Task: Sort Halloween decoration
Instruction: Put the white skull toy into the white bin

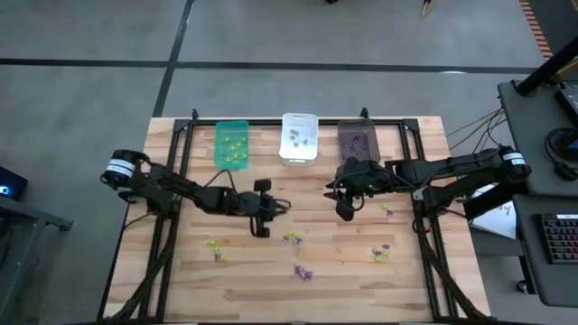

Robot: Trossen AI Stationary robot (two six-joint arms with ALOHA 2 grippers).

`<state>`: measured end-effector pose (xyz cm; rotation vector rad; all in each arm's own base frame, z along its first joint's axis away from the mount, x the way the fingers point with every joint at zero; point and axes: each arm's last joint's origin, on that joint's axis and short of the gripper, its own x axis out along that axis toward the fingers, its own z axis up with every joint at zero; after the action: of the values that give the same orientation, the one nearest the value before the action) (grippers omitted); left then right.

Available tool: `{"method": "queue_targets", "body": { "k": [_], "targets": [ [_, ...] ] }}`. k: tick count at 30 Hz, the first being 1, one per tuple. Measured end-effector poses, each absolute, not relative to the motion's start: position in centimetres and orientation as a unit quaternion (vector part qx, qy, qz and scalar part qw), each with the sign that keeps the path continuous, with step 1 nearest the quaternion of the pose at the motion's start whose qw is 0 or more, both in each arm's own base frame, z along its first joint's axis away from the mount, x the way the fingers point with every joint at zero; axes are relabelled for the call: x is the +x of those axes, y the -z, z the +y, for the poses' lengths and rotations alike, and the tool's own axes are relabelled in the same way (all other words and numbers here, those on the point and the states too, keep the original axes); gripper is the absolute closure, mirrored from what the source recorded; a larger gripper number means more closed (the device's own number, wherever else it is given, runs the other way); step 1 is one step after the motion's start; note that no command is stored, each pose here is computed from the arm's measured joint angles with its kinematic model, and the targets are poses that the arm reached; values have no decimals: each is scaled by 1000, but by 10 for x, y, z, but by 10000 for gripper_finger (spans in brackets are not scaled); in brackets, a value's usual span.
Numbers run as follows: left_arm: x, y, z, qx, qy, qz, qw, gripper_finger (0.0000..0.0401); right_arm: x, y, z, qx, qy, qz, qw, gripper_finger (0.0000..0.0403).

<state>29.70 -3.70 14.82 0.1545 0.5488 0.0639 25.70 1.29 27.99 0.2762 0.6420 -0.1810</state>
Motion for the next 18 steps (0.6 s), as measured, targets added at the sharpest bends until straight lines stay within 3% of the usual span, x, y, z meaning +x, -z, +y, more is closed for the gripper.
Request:
{"method": "queue_targets", "body": {
  "k": [8,18],
  "targets": [
    [310,-192,14,89,-102,223,965,363,256,-279,13,140,92,320,933,275],
    [341,-232,97,126,-146,309,931,363,252,-274,13,187,114,344,913,275]
  ]
}}
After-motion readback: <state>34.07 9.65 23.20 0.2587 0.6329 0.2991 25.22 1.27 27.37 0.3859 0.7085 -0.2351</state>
